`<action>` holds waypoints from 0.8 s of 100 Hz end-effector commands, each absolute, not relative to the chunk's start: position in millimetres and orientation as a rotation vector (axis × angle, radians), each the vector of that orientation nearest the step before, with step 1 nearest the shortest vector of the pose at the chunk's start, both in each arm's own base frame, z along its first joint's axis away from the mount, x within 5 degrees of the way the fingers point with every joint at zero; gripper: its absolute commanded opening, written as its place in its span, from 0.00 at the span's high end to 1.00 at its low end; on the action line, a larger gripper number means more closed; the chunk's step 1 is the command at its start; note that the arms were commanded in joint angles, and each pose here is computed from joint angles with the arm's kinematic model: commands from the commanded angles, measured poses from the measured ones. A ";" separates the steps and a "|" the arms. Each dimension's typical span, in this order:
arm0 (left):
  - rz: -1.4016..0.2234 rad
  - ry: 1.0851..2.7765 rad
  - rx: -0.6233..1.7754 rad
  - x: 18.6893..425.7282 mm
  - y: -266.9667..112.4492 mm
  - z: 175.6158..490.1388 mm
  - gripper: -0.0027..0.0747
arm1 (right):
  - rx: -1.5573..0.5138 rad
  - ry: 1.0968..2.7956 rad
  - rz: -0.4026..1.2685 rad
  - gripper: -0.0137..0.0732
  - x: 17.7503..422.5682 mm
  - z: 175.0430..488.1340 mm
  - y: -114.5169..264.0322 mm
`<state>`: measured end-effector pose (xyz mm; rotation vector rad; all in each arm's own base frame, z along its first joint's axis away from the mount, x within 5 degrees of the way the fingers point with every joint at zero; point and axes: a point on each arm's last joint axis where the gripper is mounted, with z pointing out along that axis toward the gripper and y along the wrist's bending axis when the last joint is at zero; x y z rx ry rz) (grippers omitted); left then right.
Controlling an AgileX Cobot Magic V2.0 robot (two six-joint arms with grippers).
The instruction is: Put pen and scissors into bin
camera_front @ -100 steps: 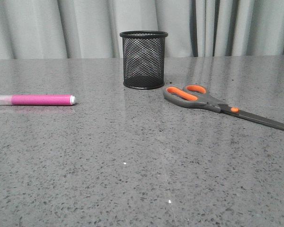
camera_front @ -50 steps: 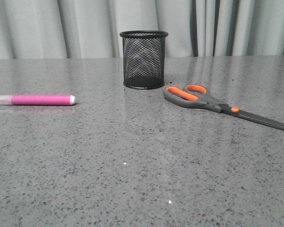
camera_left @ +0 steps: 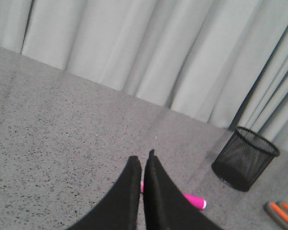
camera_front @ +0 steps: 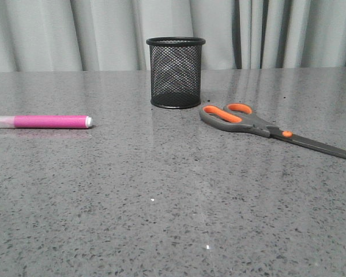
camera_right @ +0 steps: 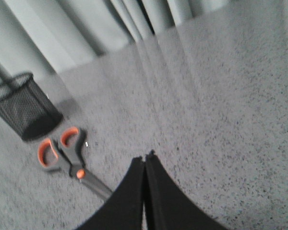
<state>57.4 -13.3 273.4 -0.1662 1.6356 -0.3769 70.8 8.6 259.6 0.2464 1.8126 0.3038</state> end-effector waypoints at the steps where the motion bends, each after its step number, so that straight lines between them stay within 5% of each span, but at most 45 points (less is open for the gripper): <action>1: -0.308 1.675 -0.111 69.0 -12.6 302.9 0.99 | 0.189 1.839 0.246 0.90 86.1 286.4 6.6; 26: -0.258 1.870 0.026 104.6 -17.3 330.5 0.99 | 0.091 2.032 0.246 0.89 124.9 313.3 8.5; 35: -0.271 1.904 0.027 115.6 -18.1 331.0 0.97 | 0.062 2.052 0.243 0.81 132.4 317.7 8.8; 55: -0.318 1.950 0.073 138.4 -23.0 331.7 0.62 | 0.053 2.076 0.258 0.35 141.3 321.1 9.4; 64: -0.342 1.963 0.115 147.5 -26.2 334.2 0.47 | 0.046 2.077 0.256 0.32 141.7 320.9 9.5; 80: -0.392 1.998 0.297 170.9 -35.9 336.3 0.48 | 0.026 2.074 0.249 0.32 141.7 321.1 9.8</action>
